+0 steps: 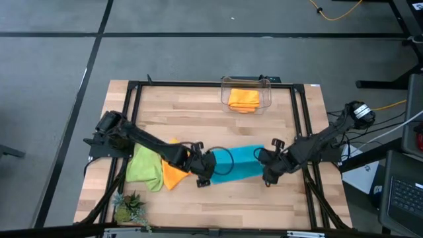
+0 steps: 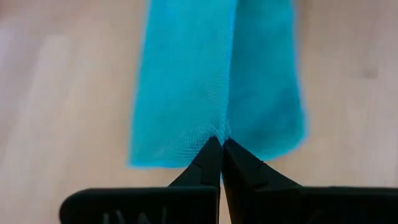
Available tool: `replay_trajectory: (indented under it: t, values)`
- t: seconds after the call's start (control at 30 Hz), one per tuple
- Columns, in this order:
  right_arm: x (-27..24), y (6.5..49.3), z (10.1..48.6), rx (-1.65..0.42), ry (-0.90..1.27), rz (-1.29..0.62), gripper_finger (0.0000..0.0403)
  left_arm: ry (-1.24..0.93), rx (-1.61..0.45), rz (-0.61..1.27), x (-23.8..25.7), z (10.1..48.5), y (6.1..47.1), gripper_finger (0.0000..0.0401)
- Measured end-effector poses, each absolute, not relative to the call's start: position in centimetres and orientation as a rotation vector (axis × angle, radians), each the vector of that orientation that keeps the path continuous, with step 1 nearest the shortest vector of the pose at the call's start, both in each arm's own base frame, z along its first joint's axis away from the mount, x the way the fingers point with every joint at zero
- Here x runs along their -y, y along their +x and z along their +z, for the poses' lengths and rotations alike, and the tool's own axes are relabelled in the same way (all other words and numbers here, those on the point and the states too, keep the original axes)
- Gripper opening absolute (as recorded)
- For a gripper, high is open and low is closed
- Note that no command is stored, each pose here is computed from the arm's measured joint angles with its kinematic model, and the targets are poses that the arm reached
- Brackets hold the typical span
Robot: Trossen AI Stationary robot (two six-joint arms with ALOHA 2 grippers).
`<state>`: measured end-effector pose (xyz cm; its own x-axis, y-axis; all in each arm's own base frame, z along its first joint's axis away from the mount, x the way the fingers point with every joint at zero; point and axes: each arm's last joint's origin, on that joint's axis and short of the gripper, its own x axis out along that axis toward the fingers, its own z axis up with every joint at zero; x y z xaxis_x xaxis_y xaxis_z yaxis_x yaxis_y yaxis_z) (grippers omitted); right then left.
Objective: Fold microfiber towels
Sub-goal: Fold the blue microfiber towel
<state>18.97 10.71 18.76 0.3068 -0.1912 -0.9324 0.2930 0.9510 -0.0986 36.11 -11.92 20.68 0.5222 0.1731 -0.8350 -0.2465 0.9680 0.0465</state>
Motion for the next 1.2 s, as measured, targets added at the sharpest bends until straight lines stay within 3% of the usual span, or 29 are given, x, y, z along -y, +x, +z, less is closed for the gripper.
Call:
replay_trajectory:
  t: [0.47,0.6,0.8,1.0,1.2]
  values:
    - [-12.9,16.8,15.8,-1.208,0.239,-0.245,0.0009,-0.065,-1.024,0.187,15.6,15.3,37.2,0.0000]
    - [-13.0,16.5,15.1,-1.221,0.267,-0.209,0.0042,-0.101,-1.043,0.164,15.7,15.2,37.1,0.0017]
    - [-13.0,16.0,14.8,-1.306,0.316,-0.187,0.0123,-0.111,-1.051,0.149,15.7,15.2,37.1,0.0093]
    - [-14.0,16.6,16.4,-1.380,0.399,-0.084,0.0163,-0.121,-1.000,0.135,15.4,17.5,36.8,0.0150]
    - [-14.5,17.2,19.0,-1.390,0.373,-0.111,0.0165,-0.061,-0.929,0.106,13.7,22.3,35.6,0.0155]
